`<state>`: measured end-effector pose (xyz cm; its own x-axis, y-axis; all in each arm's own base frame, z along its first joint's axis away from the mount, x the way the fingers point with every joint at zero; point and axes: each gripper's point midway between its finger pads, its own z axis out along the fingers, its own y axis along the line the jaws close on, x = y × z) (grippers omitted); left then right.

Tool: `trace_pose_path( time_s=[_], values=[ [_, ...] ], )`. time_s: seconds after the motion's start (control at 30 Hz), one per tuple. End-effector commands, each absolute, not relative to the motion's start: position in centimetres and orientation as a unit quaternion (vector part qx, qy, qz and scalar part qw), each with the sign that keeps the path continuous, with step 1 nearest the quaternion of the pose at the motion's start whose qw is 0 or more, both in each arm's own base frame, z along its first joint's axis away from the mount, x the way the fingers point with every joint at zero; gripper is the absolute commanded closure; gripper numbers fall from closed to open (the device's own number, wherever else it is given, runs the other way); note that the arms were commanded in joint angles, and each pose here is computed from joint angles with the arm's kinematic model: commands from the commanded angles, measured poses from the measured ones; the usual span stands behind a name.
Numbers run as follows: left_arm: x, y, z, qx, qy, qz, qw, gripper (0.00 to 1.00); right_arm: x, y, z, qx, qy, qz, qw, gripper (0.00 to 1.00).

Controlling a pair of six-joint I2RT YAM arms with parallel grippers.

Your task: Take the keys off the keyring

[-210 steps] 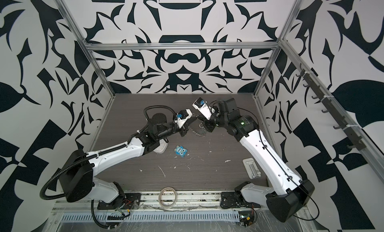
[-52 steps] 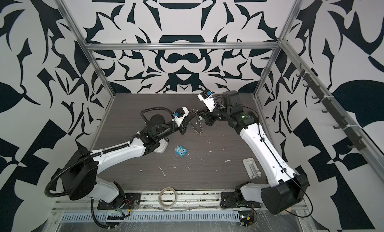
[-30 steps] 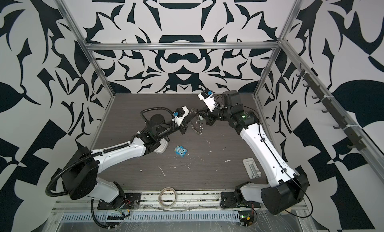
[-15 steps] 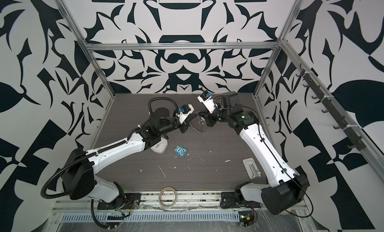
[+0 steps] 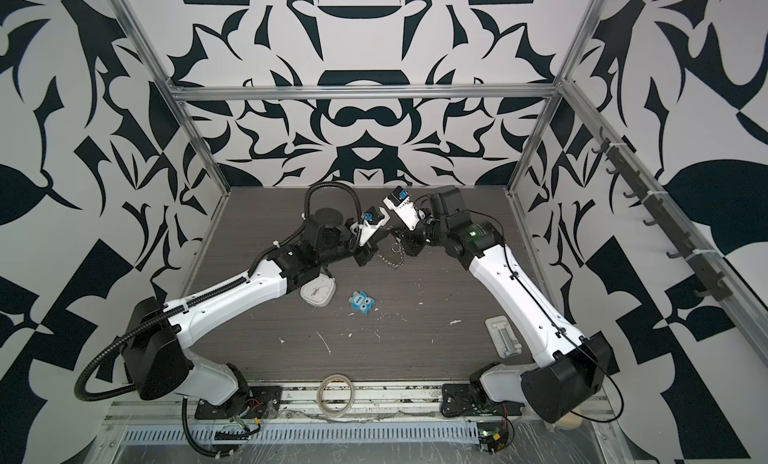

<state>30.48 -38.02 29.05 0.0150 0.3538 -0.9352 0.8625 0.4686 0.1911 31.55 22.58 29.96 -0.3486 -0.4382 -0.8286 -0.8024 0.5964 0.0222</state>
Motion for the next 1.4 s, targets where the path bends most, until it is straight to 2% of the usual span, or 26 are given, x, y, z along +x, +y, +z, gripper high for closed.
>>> trace_pose_path(
  time_s=[0.0, 0.13, 0.3, 0.63, 0.77, 1.37],
  values=[
    [30.2, -38.2, 36.6, 0.428, 0.593, -0.260, 0.631, 1.00, 29.1, 24.8, 30.0, -0.422, 0.770, 0.276, 0.392, 1.00],
    [29.4, -38.2, 37.7, 0.413, 0.569, -0.294, 0.647, 1.00, 29.3, 24.7, 31.0, -0.411, 0.761, 0.289, 0.410, 1.00],
    [29.2, -38.3, 35.9, 0.420, 0.573, -0.302, 0.636, 1.00, 30.1, 23.7, 33.7, -0.390, 0.747, 0.307, 0.442, 1.00],
    [29.0, -36.7, 34.3, 0.419, 0.585, -0.287, 0.633, 0.75, 30.8, 22.6, 35.6, -0.375, 0.740, 0.316, 0.461, 1.00],
    [28.5, -36.2, 34.0, 0.421, 0.583, -0.286, 0.633, 0.71, 30.8, 22.5, 35.7, -0.374, 0.739, 0.317, 0.462, 1.00],
    [28.6, -36.7, 32.3, 0.419, 0.554, -0.291, 0.658, 0.73, 30.4, 22.5, 36.6, -0.374, 0.733, 0.324, 0.467, 1.00]
  ],
)
